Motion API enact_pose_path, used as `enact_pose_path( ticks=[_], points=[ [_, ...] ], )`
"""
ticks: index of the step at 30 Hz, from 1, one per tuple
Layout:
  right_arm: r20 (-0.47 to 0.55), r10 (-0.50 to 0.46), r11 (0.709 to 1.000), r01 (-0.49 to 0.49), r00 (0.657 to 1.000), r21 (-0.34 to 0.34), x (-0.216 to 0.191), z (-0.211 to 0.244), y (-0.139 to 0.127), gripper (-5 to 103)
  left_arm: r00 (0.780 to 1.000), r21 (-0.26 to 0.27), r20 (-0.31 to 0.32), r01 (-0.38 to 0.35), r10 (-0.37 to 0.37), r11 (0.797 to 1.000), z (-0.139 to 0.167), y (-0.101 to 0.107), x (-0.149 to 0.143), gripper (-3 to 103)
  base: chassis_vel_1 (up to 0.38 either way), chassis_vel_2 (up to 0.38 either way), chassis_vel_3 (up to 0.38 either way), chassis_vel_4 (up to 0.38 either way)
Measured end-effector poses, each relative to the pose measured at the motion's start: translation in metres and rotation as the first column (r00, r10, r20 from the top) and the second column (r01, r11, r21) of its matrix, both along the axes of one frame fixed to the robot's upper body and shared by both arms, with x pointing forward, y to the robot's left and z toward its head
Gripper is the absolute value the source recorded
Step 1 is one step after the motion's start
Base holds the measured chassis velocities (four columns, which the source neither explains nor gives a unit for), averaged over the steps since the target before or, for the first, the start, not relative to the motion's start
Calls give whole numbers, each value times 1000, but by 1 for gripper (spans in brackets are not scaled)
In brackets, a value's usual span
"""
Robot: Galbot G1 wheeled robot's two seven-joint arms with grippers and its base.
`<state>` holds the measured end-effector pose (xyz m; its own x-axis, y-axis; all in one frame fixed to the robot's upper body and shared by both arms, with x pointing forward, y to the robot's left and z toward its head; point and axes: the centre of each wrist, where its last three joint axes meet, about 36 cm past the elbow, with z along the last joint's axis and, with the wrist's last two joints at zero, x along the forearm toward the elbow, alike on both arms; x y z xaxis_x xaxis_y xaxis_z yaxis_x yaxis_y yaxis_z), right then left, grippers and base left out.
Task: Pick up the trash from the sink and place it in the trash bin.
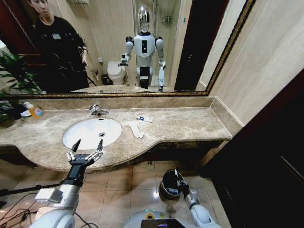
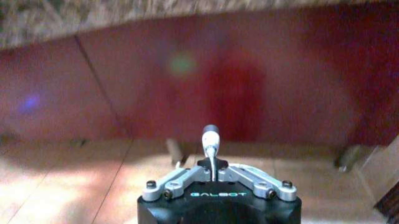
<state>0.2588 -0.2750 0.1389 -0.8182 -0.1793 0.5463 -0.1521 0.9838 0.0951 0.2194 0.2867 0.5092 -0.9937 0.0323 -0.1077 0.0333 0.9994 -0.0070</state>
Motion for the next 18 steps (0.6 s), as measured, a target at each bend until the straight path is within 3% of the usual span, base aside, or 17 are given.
enact_pose_path(
  ticks=[10,18],
  points=[
    [-208,89,996,-83,974,37,28,26,-4,1,1000,0,0,0,0,1000,0,0,0,100,0,0,0,0],
    [-240,118,993,-116,964,20,54,37,-1,1,1000,0,0,0,0,1000,0,0,0,100,0,0,0,0]
  ],
)
